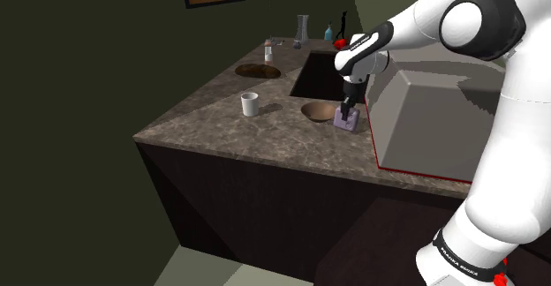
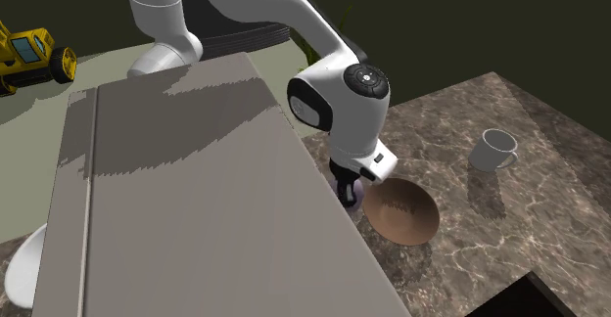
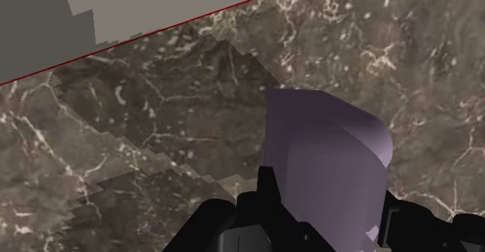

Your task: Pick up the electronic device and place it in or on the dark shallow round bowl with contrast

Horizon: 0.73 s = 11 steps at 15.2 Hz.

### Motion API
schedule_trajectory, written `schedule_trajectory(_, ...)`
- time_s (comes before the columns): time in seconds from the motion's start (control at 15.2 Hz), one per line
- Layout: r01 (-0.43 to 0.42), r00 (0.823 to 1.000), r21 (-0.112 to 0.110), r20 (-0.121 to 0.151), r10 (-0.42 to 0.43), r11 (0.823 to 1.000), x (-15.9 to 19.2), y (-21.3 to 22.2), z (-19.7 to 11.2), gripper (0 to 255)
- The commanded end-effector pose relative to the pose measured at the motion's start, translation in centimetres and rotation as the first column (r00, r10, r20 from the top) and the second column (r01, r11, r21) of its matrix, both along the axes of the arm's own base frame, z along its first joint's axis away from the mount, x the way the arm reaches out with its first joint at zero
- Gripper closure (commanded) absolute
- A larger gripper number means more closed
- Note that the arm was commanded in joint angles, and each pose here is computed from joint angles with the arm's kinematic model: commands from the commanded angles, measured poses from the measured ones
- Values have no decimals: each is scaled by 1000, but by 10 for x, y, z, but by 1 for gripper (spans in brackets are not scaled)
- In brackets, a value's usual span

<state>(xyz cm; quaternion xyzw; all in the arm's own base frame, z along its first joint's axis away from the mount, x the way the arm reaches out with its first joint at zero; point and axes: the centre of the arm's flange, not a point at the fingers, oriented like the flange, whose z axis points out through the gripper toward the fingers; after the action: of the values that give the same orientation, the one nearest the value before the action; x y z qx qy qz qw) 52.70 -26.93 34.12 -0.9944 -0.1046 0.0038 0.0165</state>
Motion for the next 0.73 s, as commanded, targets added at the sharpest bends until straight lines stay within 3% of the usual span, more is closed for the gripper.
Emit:
schedule_trajectory(0.0, 0, 1000, 0, 0, 0, 1000, 0, 0, 10, 255)
schedule_trajectory(0.66, 0, 1000, 0, 0, 0, 1000, 0, 0, 63, 255)
